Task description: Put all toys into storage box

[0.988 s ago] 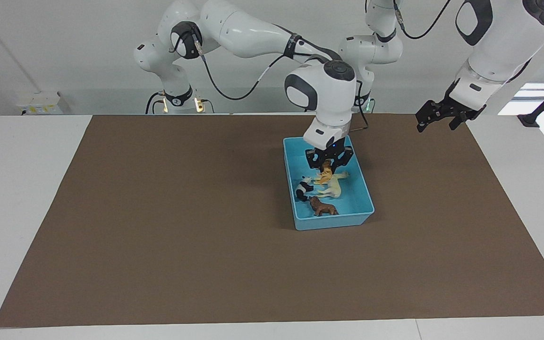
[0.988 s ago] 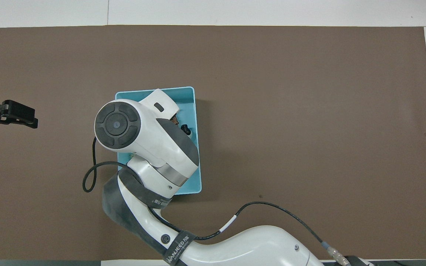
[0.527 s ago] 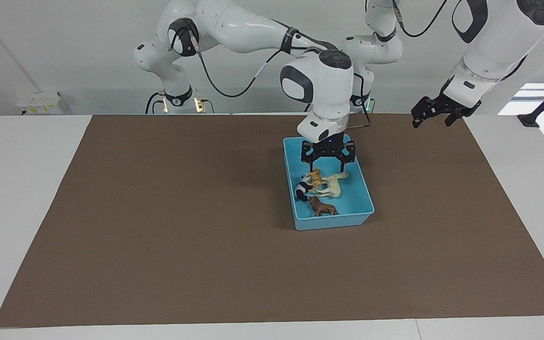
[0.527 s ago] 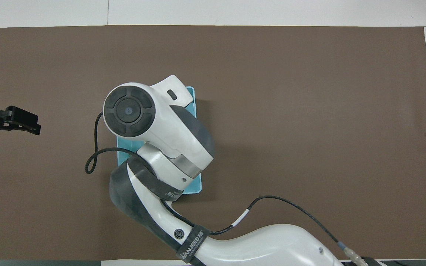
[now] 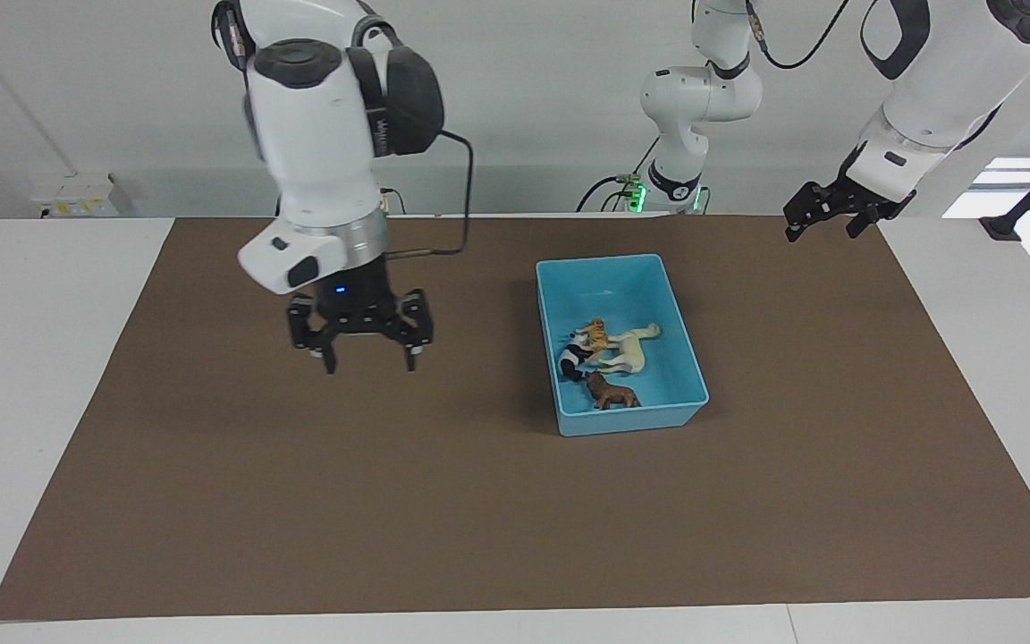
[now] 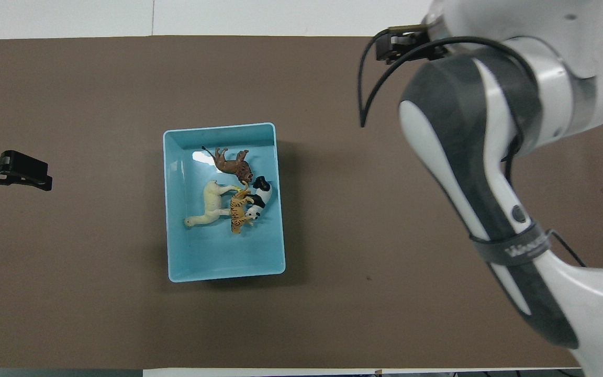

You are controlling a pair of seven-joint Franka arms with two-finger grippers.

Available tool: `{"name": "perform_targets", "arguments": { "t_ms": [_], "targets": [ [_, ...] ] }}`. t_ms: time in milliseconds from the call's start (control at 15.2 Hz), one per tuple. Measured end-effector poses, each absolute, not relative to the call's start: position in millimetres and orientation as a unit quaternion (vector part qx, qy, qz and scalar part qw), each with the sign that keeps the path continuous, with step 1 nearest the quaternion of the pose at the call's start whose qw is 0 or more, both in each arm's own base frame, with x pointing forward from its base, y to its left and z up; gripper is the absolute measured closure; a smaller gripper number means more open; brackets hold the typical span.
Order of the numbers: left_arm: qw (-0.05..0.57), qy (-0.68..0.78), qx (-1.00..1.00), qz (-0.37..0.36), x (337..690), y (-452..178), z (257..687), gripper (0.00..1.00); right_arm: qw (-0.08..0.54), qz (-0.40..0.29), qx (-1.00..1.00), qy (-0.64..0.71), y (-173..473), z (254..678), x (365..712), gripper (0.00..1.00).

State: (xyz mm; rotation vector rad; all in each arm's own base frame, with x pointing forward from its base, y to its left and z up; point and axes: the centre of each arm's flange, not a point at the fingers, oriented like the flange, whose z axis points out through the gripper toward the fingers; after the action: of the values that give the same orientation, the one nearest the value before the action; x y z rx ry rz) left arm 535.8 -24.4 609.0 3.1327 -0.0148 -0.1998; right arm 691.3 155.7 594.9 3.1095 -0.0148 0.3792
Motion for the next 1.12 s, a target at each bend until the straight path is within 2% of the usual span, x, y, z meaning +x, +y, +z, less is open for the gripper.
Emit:
{"name": "perform_targets", "arguments": {
  "t_ms": [132, 329, 527, 790, 1120],
  "targets": [
    [0.001, -0.005, 0.998, -0.064, 535.8, -24.7, 609.0, 0.0, 0.015, 0.094, 0.995, -0.011, 94.1, 596.7, 692.1, 0.0],
    [0.001, -0.005, 0.998, -0.064, 535.8, -24.6, 609.0, 0.0, 0.023, 0.023, 0.999, -0.03, 51.2, 610.7, 661.6, 0.0],
    [0.001, -0.005, 0.998, -0.064, 535.8, -24.6, 609.0, 0.0, 0.019, -0.003, 0.999, -0.037, 36.9, 625.3, 620.2, 0.0],
    [0.001, -0.005, 0.998, -0.064, 535.8, -24.6, 609.0, 0.0, 0.011, -0.016, 0.999, -0.044, 21.6, 622.7, 572.0, 0.0],
    [0.001, -0.005, 0.998, -0.064, 535.8, -24.6, 609.0, 0.0, 0.009, -0.017, 0.999, -0.051, 6.3, 615.5, 562.4, 0.0]
  ]
}}
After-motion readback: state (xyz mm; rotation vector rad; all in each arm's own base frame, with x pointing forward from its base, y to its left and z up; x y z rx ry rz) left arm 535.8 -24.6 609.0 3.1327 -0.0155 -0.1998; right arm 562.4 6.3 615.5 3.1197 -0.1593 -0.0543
